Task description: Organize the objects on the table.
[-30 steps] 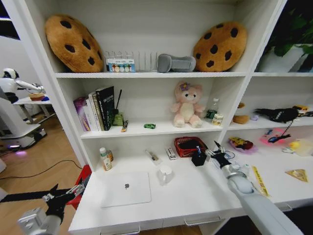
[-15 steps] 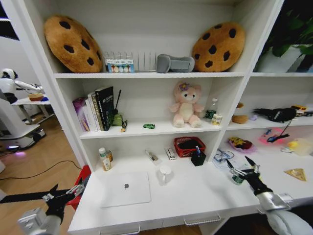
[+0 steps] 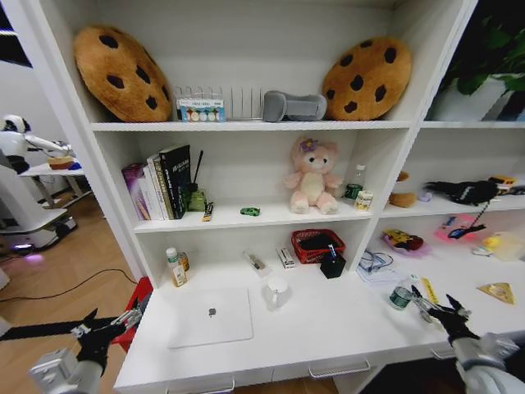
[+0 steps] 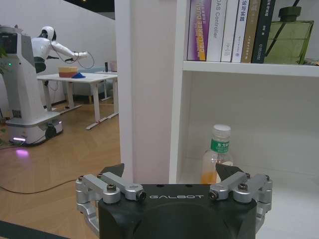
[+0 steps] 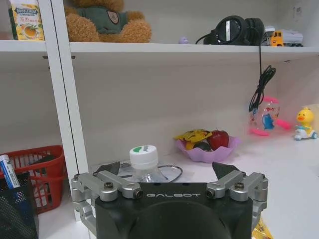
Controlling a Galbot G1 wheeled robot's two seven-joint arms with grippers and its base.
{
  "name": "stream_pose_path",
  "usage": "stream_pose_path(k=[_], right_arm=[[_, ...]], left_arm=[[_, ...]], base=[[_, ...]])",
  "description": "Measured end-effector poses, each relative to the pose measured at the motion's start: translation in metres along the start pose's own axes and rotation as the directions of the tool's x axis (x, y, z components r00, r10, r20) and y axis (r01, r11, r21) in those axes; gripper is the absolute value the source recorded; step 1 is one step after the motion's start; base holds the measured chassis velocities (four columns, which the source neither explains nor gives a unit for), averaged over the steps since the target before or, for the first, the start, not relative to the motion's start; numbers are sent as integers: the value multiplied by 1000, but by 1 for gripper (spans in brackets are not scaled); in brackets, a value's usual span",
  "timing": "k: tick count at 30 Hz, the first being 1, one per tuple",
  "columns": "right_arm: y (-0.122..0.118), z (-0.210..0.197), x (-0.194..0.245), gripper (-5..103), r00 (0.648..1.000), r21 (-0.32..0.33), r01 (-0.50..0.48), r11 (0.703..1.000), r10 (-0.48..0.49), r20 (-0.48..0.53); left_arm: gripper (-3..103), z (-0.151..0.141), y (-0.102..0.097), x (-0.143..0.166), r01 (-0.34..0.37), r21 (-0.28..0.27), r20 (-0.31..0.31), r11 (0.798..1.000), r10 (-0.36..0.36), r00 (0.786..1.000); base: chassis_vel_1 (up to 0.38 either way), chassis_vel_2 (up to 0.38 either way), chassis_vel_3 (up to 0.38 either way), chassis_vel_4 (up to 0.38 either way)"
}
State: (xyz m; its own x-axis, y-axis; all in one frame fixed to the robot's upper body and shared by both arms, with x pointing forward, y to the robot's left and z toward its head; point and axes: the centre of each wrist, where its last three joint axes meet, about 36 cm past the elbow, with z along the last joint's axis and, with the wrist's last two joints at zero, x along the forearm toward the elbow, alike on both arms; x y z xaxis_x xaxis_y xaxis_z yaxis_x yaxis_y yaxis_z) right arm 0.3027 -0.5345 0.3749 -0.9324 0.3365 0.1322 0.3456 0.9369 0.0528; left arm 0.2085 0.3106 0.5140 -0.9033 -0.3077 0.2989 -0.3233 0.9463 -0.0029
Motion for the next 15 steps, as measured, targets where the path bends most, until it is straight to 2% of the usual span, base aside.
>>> stream_pose_path(k=[5, 7, 8, 9, 10, 13, 14, 15], right_arm=[[11, -2, -16, 100, 1000, 9, -6, 1000, 6, -22], [11, -1, -20, 100, 999, 30, -7, 1000, 8, -31], [10, 1, -23, 102, 999, 62, -8, 998, 11, -41], [10, 2, -24, 98, 999, 79, -8, 997, 12, -50], [10, 2, -24, 98, 999, 79, -8, 997, 12, -50], [12, 4, -26, 83, 998, 97, -4, 995, 10, -59], [12, 4, -26, 83, 998, 97, -4, 995, 10, -59], [12, 4, -27, 78, 998, 101, -5, 995, 11, -58]], left_arm=[[100, 0, 0, 0, 0, 0, 0, 1000, 0, 1000], [100, 0, 0, 0, 0, 0, 0, 1000, 0, 1000], [100, 0, 0, 0, 0, 0, 0, 1000, 0, 1000], [100, 0, 0, 0, 0, 0, 0, 1000, 0, 1000], [100, 0, 0, 0, 0, 0, 0, 1000, 0, 1000], [100, 0, 0, 0, 0, 0, 0, 1000, 0, 1000], [100, 0, 0, 0, 0, 0, 0, 1000, 0, 1000], [100, 0, 0, 0, 0, 0, 0, 1000, 0, 1000]], base=[[0, 0, 0, 0], [0, 0, 0, 0], [0, 0, 0, 0], [0, 0, 0, 0], [0, 0, 0, 0], [0, 0, 0, 0], [0, 0, 0, 0], [0, 0, 0, 0]])
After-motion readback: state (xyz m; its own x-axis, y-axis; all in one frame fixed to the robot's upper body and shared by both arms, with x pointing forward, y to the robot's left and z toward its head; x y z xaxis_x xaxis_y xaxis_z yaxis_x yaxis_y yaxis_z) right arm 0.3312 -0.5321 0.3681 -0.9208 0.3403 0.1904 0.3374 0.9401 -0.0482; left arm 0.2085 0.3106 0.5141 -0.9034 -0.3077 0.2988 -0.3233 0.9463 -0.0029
